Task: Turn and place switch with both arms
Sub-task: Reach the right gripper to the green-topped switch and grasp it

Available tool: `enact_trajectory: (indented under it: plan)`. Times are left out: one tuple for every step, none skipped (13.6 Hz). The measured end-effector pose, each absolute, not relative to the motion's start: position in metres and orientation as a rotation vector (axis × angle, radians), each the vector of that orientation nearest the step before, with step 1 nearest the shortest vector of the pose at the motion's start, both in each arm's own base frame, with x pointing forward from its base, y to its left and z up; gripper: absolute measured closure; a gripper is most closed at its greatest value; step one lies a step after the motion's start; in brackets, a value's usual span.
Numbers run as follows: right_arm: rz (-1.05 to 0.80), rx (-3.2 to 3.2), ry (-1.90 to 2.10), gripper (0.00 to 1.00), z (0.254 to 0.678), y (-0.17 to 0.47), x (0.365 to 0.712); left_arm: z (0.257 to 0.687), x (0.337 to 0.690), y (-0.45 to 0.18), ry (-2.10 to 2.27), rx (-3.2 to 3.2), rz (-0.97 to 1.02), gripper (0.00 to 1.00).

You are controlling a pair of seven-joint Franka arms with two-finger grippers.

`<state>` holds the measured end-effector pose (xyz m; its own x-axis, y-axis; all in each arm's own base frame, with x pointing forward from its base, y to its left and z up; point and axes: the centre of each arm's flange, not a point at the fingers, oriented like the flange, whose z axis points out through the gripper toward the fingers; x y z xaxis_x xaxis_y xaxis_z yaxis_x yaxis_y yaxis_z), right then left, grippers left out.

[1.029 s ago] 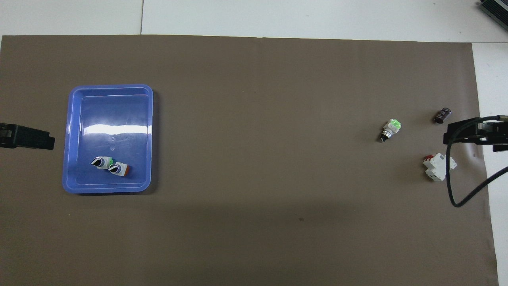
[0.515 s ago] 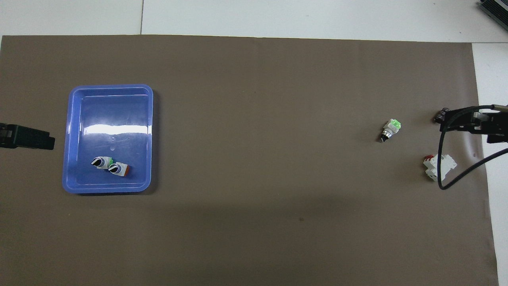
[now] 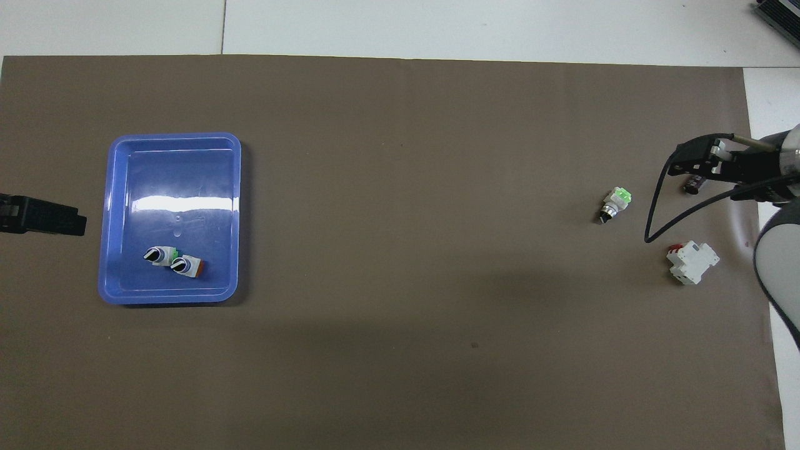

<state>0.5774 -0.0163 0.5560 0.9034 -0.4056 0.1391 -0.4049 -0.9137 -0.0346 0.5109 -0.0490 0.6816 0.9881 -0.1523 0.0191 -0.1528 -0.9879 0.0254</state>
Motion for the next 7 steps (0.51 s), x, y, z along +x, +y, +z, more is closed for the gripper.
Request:
enact_trajectory:
  plan:
    - [-0.223,-3.058,0.671,0.00,0.535,-0.019,0.585,0.682,0.511,-0.049,-0.238,3.106,0.027,0.00]
    - [-0.218,-3.059,0.679,0.00,0.512,-0.020,0.595,0.682,0.511,-0.049,-0.238,3.106,0.027,0.00]
    - [-0.208,-3.061,0.690,0.00,0.488,-0.021,0.605,0.682,0.511,-0.049,-0.238,3.106,0.027,0.00]
    - [-0.204,-3.061,0.702,0.00,0.465,-0.023,0.614,0.682,0.511,-0.049,-0.238,3.106,0.026,0.00]
    - [-0.210,-3.057,0.723,0.00,0.442,-0.025,0.621,0.681,0.510,-0.049,-0.238,3.106,0.020,0.00]
    - [-0.215,-3.042,0.780,0.00,0.420,-0.028,0.626,0.680,0.510,-0.049,-0.239,3.106,0.011,0.00]
    - [-0.212,-3.022,0.849,0.00,0.401,-0.029,0.628,0.680,0.510,-0.050,-0.241,3.106,0.007,0.00]
